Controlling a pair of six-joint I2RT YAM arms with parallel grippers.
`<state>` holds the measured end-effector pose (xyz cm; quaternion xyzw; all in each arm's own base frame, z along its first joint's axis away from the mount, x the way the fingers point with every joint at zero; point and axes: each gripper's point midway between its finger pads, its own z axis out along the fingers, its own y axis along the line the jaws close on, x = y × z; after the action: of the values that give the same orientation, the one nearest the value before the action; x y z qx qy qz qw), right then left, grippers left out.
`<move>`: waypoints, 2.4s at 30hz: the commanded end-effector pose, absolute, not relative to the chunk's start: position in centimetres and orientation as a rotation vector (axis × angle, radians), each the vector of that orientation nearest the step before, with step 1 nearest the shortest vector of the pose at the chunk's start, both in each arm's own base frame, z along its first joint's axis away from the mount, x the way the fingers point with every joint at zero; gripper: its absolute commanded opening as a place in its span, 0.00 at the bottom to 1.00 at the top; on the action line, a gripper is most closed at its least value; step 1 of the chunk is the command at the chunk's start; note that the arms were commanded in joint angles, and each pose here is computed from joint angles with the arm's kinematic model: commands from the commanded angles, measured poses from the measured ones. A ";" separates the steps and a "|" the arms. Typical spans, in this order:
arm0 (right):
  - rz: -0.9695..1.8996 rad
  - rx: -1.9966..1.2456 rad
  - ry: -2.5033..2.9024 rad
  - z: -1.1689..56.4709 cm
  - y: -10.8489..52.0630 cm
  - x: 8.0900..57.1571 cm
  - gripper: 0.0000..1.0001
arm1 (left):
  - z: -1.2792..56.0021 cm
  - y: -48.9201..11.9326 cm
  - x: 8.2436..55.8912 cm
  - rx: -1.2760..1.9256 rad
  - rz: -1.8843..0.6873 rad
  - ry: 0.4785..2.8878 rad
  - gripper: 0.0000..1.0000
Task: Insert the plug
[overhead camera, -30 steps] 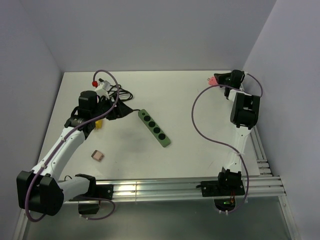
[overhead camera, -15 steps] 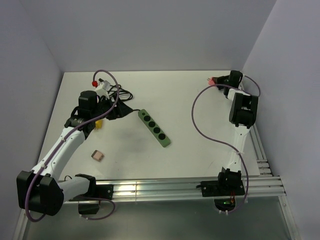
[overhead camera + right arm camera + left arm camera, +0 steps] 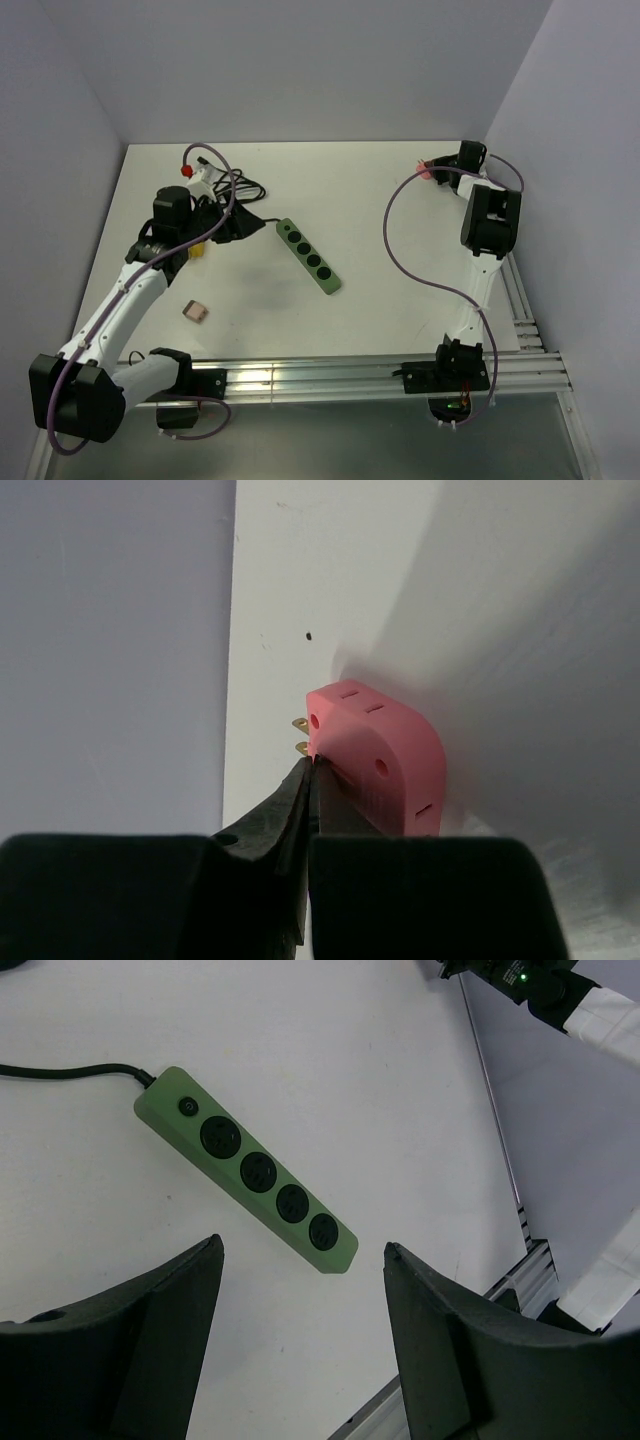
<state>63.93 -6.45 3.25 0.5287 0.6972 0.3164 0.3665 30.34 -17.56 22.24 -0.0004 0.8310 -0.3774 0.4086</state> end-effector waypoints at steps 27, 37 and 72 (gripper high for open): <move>0.547 1.432 2.199 0.6 5.0 53.4 0.00 | 26.5 -16.8 25.6 0.053 -0.988 1.943 0.72; 0.477 1.311 2.340 0.9 9.6 50.4 0.00 | 26.8 -16.5 24.7 0.046 -0.991 1.934 0.72; 0.278 0.930 2.524 3.5 12.4 42.4 0.00 | 25.7 -12.6 27.7 -0.168 -0.707 1.976 0.83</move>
<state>44.40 12.42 3.01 0.3664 0.8972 0.1272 0.2115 26.19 -14.38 23.69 -0.0474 0.8218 -0.3403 0.4546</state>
